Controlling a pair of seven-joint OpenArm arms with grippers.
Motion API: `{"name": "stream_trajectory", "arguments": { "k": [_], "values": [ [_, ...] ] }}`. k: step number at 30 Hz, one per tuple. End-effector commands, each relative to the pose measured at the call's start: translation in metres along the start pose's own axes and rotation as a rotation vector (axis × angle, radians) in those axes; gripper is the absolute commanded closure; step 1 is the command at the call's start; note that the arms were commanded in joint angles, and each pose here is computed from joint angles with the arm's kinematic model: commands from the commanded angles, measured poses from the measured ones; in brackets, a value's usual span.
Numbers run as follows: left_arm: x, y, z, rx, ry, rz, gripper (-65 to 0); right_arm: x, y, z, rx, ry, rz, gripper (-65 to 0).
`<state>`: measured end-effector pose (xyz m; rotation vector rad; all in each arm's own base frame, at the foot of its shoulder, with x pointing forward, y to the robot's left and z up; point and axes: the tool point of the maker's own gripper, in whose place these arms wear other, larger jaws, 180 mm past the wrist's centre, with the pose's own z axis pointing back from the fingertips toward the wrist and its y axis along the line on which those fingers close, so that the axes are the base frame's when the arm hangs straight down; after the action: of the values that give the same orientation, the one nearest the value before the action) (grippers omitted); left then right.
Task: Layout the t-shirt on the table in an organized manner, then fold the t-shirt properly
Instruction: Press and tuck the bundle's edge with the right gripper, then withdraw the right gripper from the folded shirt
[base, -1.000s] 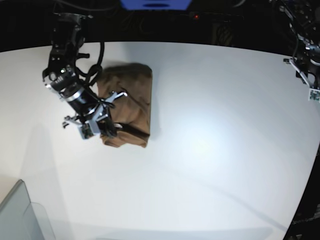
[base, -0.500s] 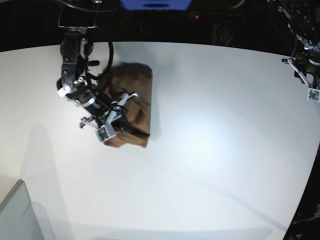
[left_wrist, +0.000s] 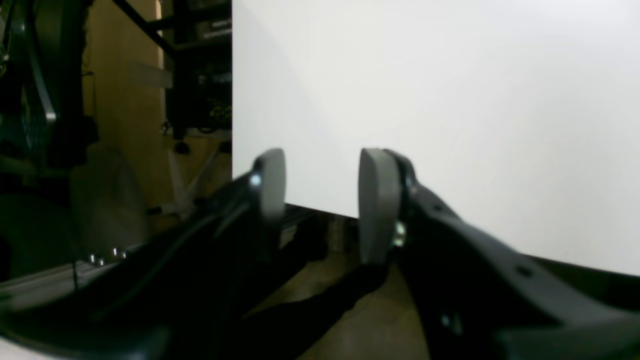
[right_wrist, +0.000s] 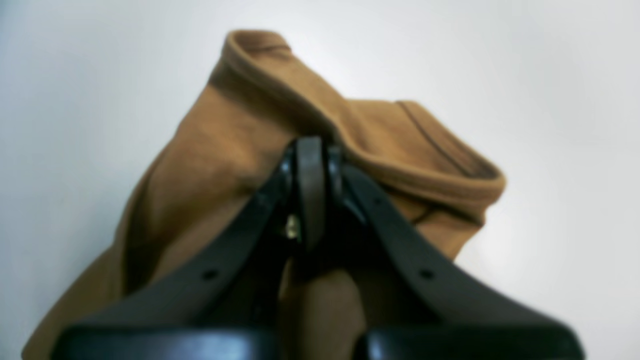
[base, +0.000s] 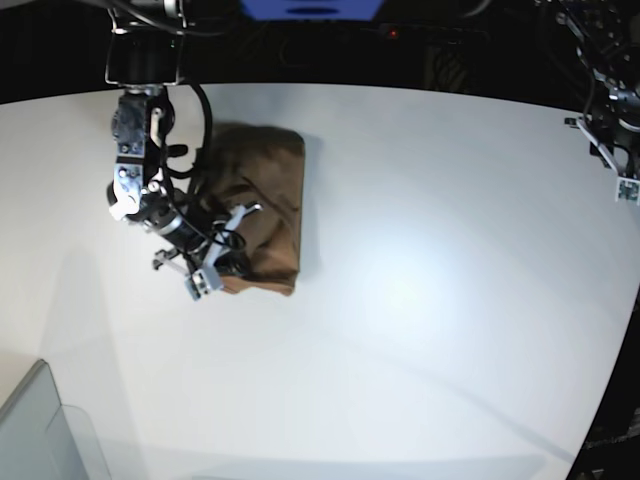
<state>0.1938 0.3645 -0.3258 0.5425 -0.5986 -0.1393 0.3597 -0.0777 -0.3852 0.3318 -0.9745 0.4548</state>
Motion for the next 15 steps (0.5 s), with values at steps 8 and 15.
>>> {"name": "stream_trajectory", "arguments": {
  "k": [8, 15],
  "values": [
    [0.007, 0.009, 0.004, 0.026, -0.029, -0.006, -23.4, 0.024, -0.018, -0.019, 0.012, -0.039, -0.017, 0.0],
    [-0.001, 0.01, 0.005, 0.028, -0.011, -0.01, -23.4, 0.016, -0.025, -0.037, 0.033, -0.035, -0.078, 0.0]
  ]
}}
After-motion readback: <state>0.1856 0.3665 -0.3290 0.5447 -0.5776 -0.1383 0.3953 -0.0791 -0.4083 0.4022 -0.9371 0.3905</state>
